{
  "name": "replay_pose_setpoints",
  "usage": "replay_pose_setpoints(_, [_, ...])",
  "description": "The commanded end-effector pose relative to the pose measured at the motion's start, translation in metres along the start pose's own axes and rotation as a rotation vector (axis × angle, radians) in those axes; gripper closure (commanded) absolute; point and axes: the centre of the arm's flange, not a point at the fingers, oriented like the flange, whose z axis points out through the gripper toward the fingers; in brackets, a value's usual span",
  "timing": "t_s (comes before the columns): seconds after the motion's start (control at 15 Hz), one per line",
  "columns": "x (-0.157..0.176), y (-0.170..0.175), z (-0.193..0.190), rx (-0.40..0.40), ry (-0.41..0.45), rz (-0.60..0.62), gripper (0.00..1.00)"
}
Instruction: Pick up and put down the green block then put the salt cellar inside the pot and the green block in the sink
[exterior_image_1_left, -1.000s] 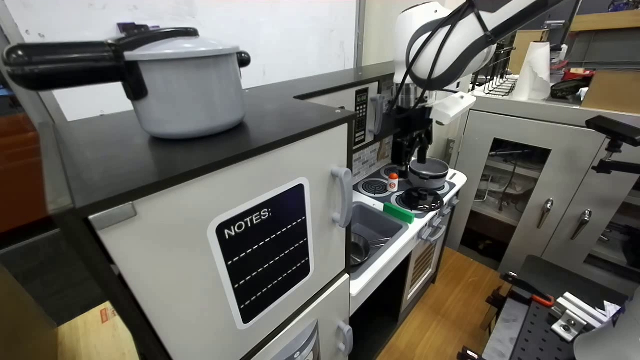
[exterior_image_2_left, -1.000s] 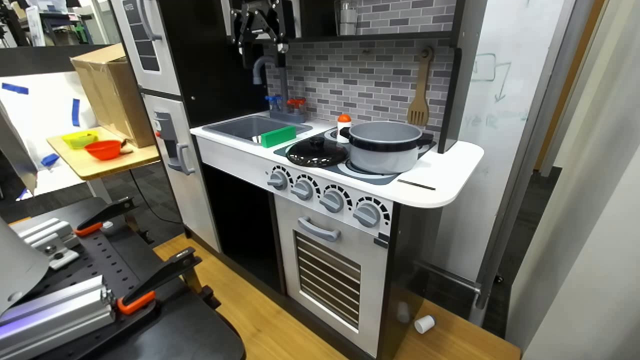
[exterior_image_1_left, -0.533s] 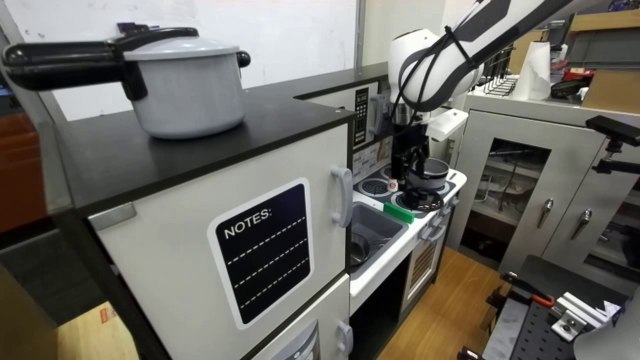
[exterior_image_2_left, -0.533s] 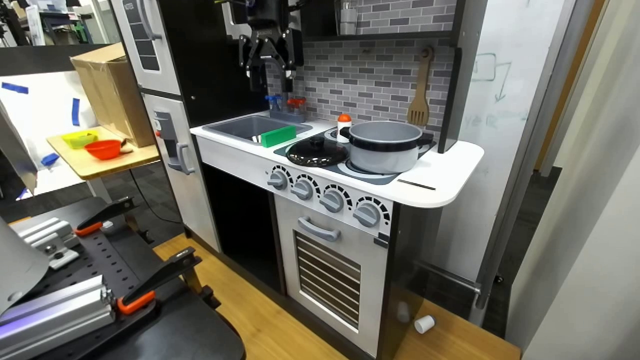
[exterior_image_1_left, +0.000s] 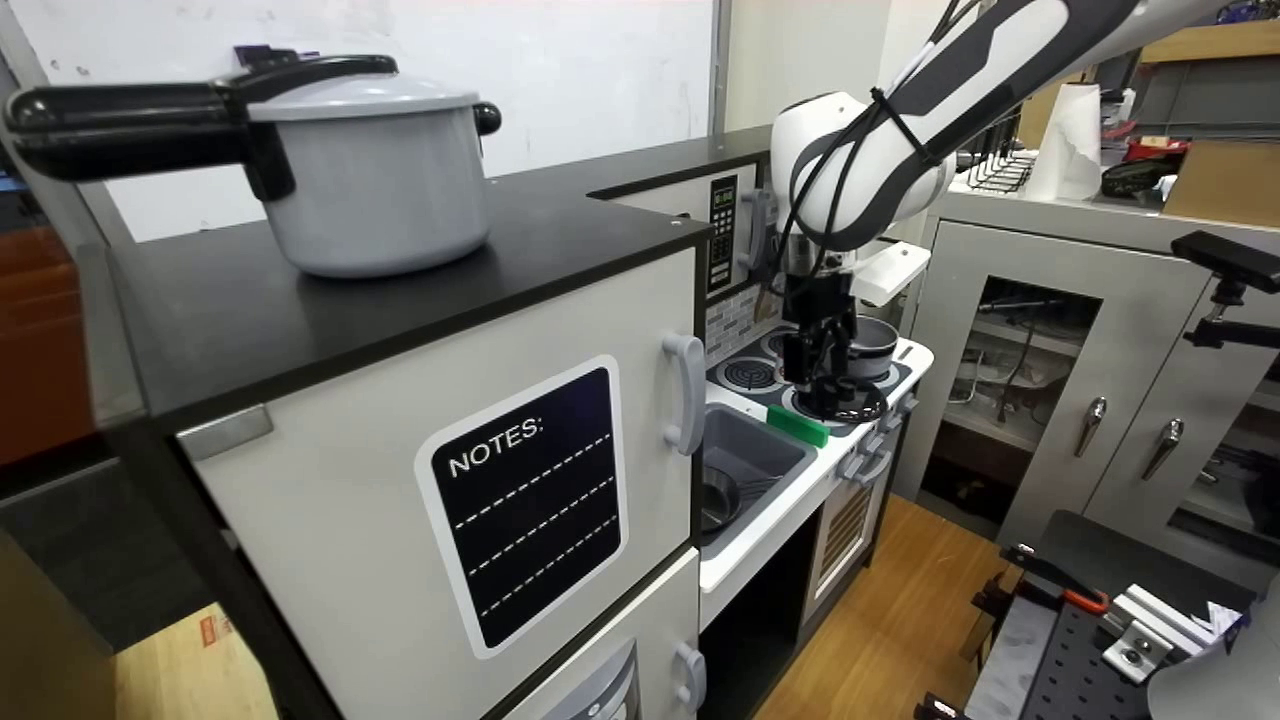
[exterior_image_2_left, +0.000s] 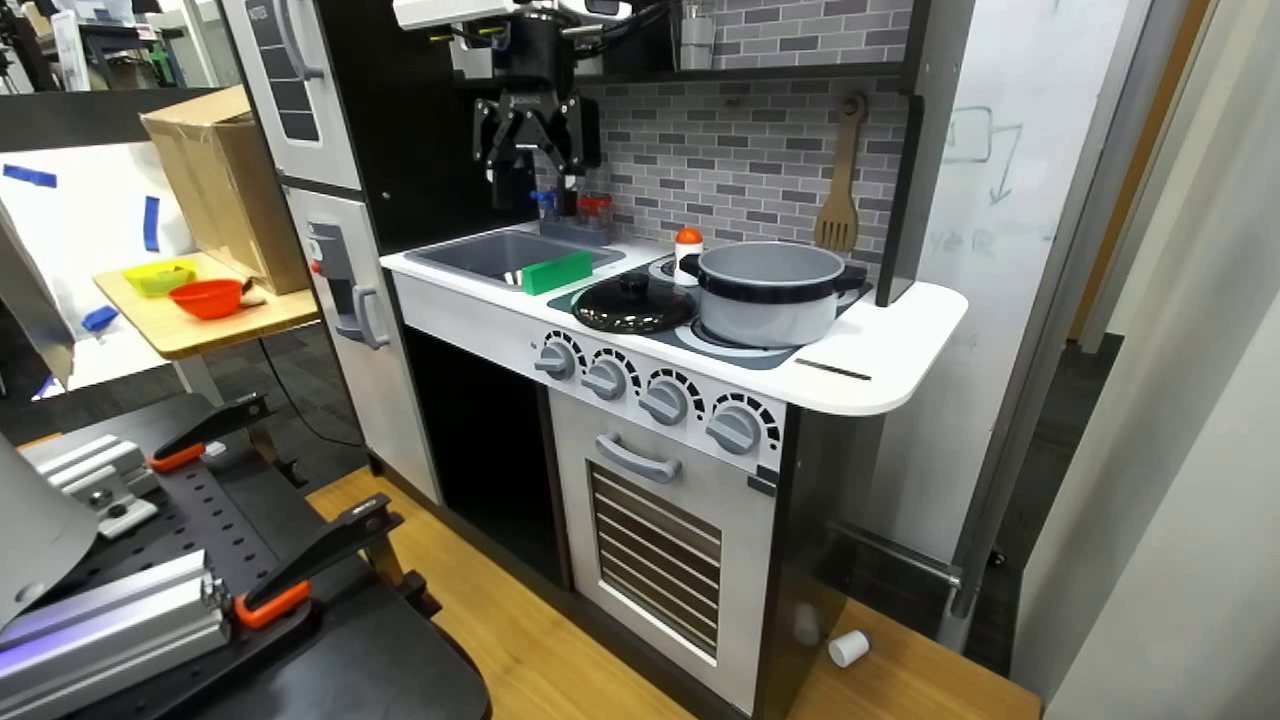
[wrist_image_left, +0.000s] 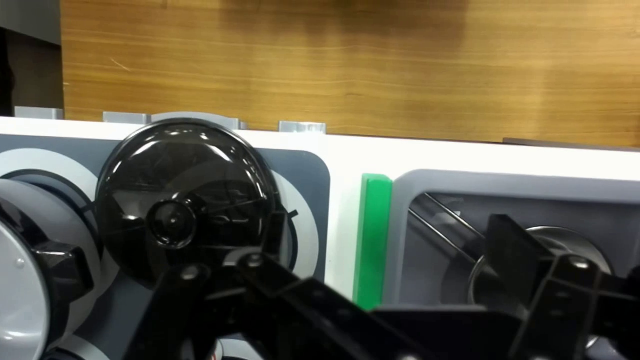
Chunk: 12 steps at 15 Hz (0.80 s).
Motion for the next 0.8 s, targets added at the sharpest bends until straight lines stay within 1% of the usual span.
replay_pose_setpoints(0.0, [-0.0023, 0.0007, -0.0006, 0.014, 0.035, -0.025, 0.0])
replay_pose_setpoints(0.07, [-0.0036, 0.0001, -0.005, 0.004, 0.046, -0.034, 0.0])
replay_pose_setpoints(0.13, [0.0006, 0.0, -0.0009, -0.001, 0.011, -0.011, 0.0])
replay_pose_setpoints(0.73, [0.0016, 0.0009, -0.0026, -0.001, 0.027, -0.012, 0.0])
